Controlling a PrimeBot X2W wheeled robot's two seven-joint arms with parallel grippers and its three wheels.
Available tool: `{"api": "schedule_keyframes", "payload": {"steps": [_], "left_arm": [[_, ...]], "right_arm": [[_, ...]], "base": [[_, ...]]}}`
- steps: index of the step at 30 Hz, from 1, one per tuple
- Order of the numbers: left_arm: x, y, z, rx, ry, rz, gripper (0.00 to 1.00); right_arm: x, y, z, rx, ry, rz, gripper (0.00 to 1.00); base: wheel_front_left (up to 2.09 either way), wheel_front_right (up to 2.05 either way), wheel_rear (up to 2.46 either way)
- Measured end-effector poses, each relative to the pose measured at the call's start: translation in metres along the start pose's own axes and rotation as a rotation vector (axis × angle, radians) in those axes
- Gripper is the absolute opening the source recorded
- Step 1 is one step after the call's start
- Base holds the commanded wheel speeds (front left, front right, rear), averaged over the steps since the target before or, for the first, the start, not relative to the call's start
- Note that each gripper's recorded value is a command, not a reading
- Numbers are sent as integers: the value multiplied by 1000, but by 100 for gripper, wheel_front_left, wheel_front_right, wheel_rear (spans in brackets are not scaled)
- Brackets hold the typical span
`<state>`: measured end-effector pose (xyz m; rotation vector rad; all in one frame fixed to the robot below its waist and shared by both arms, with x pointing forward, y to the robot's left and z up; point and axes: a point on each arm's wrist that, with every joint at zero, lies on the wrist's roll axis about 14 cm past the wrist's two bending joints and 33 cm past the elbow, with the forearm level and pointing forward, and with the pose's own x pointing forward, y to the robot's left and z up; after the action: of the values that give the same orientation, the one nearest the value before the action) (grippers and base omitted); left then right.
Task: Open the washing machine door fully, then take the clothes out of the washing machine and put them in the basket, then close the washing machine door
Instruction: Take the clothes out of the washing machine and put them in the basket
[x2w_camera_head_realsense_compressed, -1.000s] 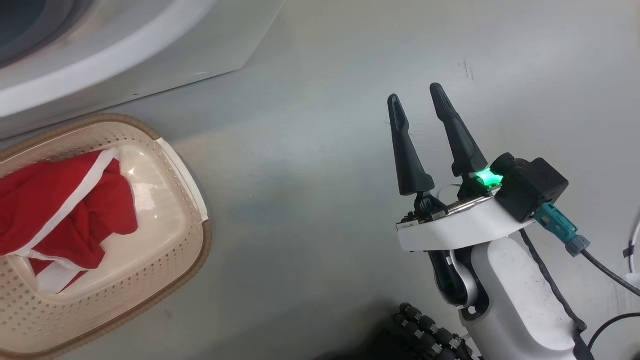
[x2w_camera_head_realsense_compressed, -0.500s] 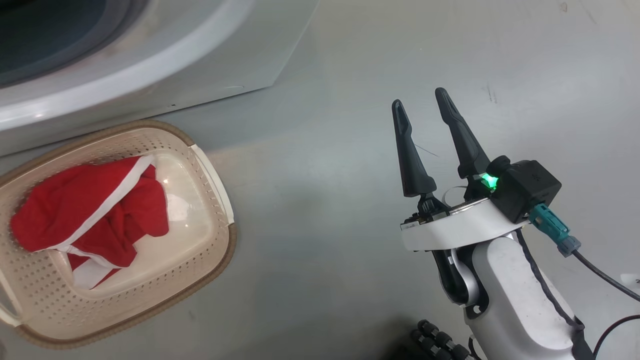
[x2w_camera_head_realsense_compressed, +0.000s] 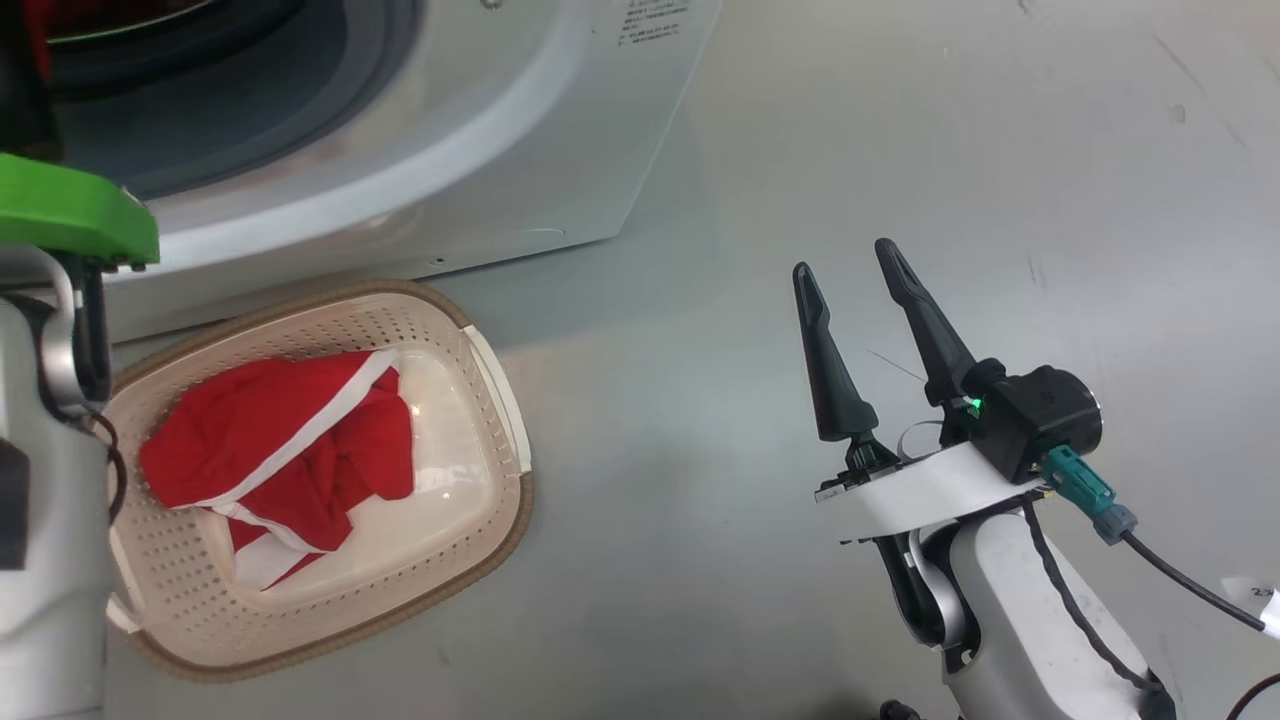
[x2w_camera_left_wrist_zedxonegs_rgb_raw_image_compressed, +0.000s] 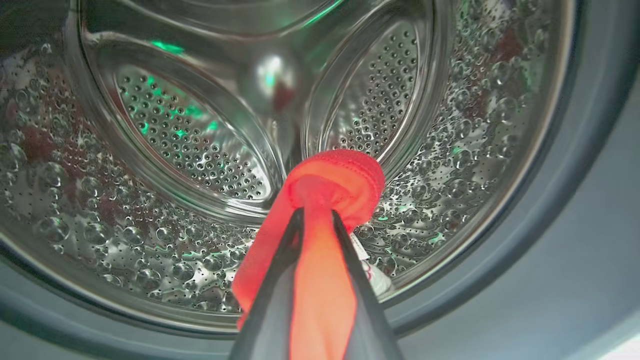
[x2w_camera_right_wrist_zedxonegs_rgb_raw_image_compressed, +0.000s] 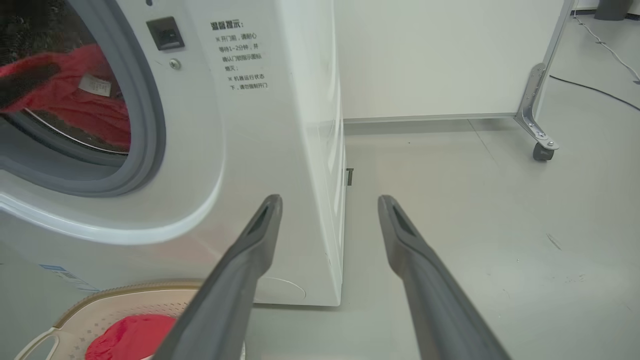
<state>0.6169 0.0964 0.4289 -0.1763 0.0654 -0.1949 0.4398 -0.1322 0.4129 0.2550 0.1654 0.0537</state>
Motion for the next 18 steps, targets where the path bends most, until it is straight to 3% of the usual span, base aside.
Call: {"api": "schedule_keyframes", "payload": {"steps": [10, 18], "left_arm": [[-55, -4, 20, 50, -57, 9, 0], [-83, -12, 69, 40, -176, 21, 0]], "right_arm": [[-16, 14, 6, -21, -11, 36, 100], [-31, 26, 11, -22, -20, 76, 100]], "base": [[0, 0, 0], [0, 0, 0]]}}
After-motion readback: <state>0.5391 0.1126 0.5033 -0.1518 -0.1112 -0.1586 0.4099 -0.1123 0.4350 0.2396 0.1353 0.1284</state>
